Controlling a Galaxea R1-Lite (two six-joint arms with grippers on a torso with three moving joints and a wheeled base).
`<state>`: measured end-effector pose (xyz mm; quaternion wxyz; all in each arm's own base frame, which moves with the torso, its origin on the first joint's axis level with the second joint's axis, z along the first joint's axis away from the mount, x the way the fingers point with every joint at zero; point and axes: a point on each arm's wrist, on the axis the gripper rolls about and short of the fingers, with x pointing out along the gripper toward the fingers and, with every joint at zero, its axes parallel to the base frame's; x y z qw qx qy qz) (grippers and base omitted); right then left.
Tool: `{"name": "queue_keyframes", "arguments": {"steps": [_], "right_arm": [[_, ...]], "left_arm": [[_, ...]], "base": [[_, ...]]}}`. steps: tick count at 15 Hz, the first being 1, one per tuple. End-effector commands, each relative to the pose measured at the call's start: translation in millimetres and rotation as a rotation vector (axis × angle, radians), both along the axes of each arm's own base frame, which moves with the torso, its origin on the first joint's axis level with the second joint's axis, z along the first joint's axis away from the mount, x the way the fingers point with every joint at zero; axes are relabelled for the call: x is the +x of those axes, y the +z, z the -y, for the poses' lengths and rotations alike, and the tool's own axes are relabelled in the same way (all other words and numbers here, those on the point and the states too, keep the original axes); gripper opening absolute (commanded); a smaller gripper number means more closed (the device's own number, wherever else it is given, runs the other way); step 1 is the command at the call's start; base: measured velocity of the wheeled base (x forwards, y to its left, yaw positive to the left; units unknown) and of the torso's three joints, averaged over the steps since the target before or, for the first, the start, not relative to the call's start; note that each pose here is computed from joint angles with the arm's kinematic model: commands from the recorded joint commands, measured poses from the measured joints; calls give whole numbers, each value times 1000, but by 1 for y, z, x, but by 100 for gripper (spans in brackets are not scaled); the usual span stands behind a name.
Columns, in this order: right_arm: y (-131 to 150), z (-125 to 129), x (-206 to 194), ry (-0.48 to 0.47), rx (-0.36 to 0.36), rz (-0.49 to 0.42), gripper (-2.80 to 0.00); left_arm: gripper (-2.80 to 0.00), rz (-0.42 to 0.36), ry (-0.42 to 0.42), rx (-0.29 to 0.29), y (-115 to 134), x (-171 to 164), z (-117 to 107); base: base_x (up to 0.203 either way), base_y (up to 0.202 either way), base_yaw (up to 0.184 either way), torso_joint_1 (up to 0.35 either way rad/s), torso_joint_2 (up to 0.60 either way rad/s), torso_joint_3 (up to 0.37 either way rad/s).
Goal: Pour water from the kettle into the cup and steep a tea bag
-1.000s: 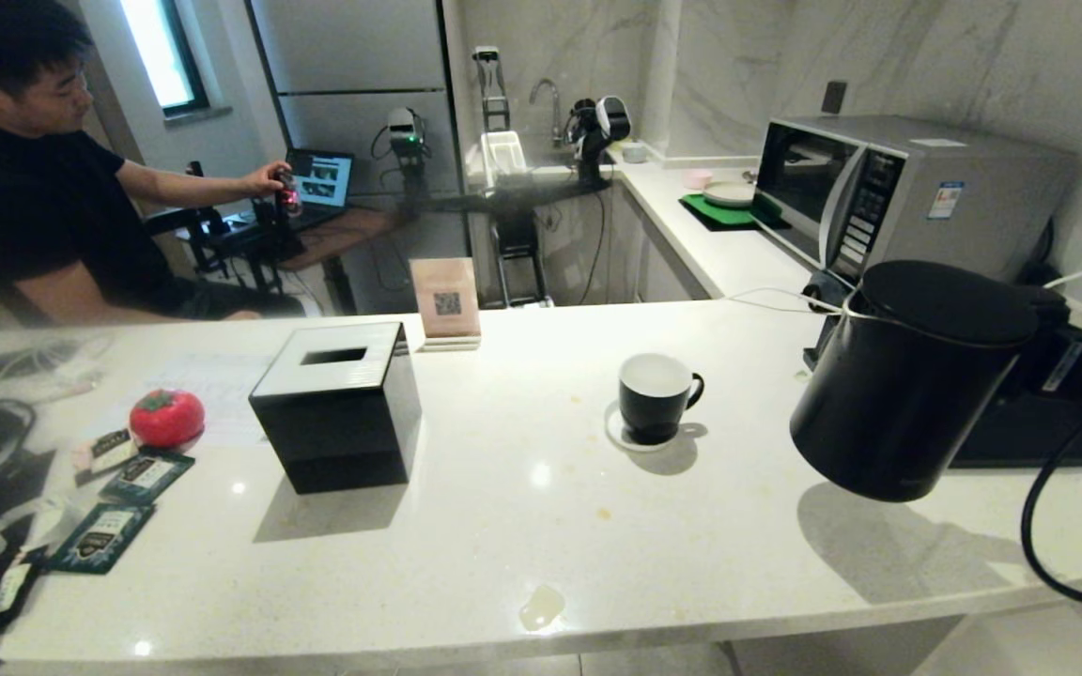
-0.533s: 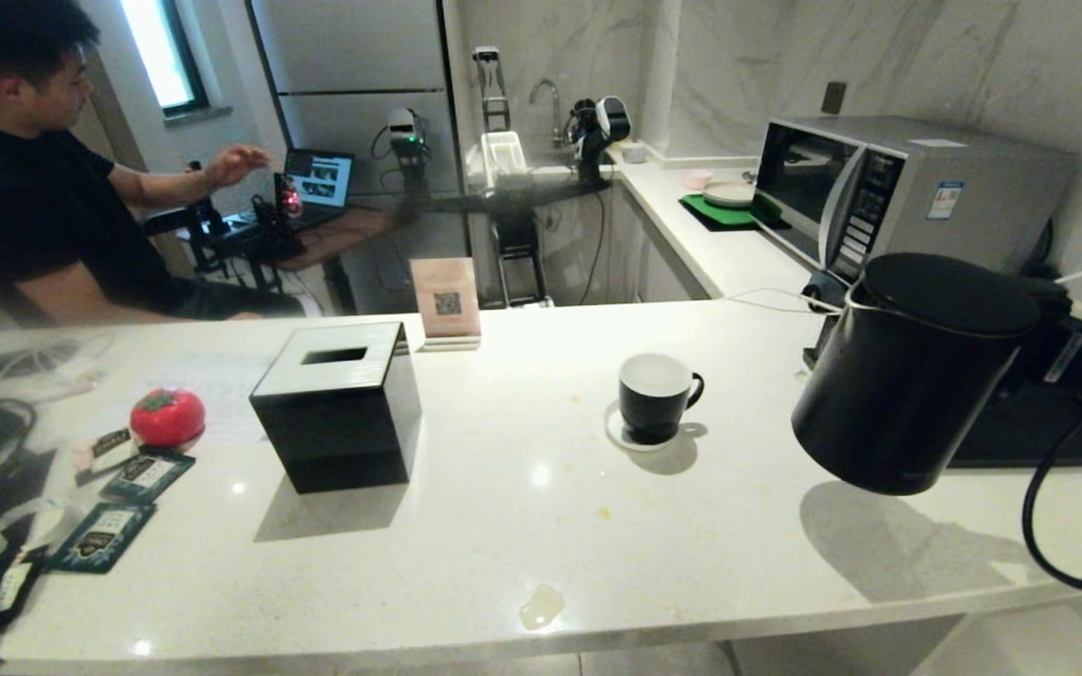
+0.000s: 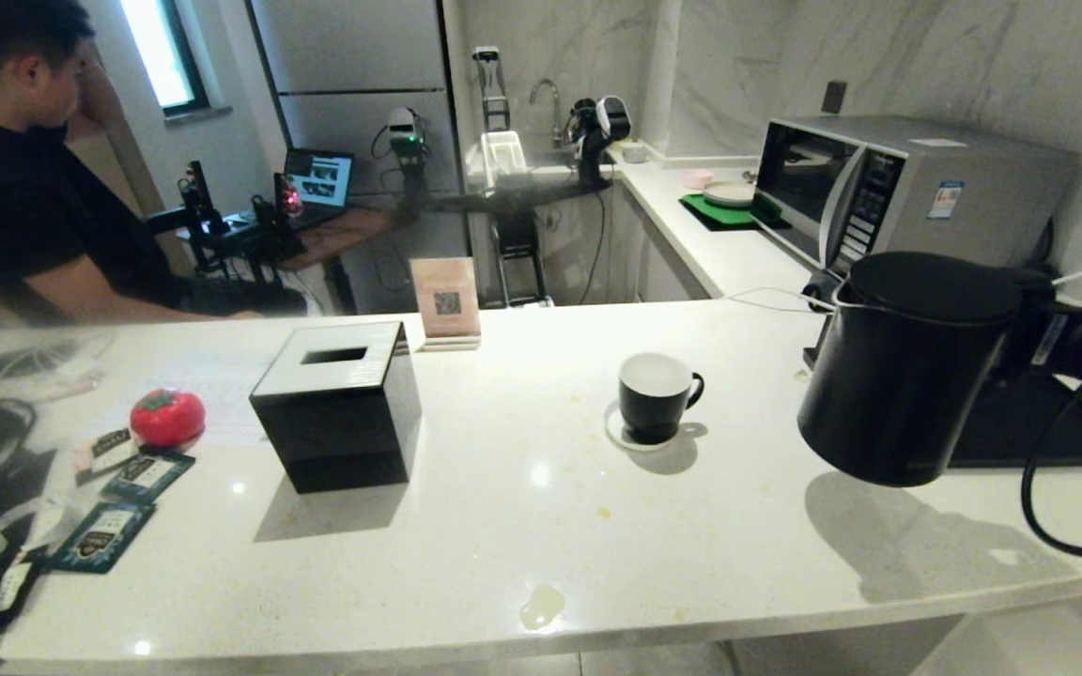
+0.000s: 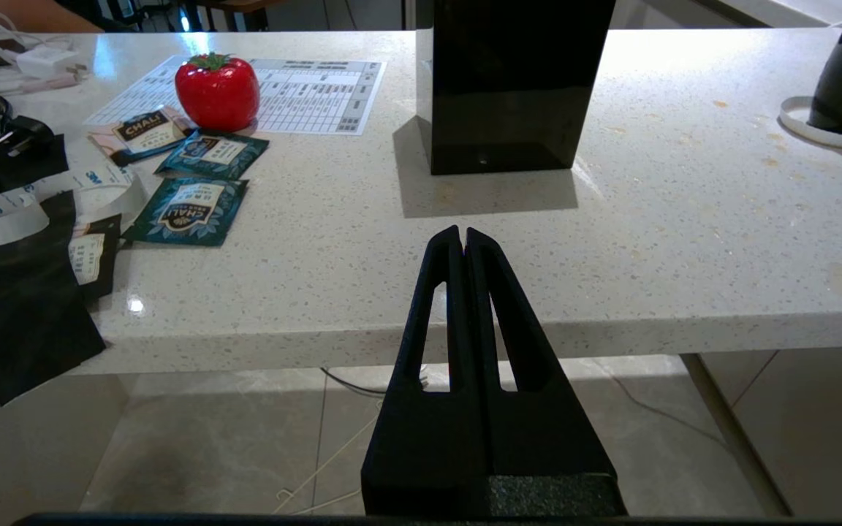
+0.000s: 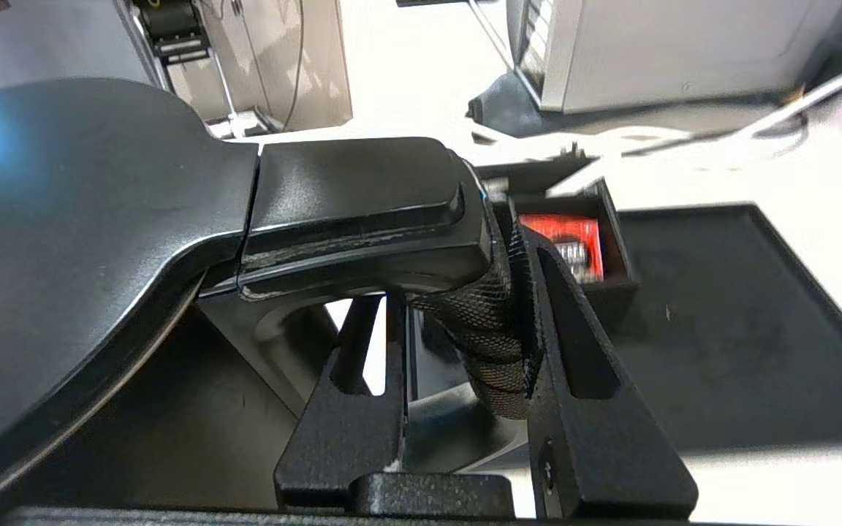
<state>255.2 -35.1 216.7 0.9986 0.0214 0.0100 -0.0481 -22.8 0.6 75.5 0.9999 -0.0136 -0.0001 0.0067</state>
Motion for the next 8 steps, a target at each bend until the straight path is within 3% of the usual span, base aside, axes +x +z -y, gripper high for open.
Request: {"name": "queue_keyframes", "arguments": {"steps": [1, 8], "right_arm": [[0, 1, 10, 3, -8, -18, -280], [6, -9, 35, -38, -19, -100, -280]], "left_arm": [[-280, -2, 2, 0, 0, 0, 0], [-280, -2, 0, 0, 0, 0, 0]], "base": [[0, 0, 0, 0, 0, 0], [0, 0, 0, 0, 0, 0]]}}
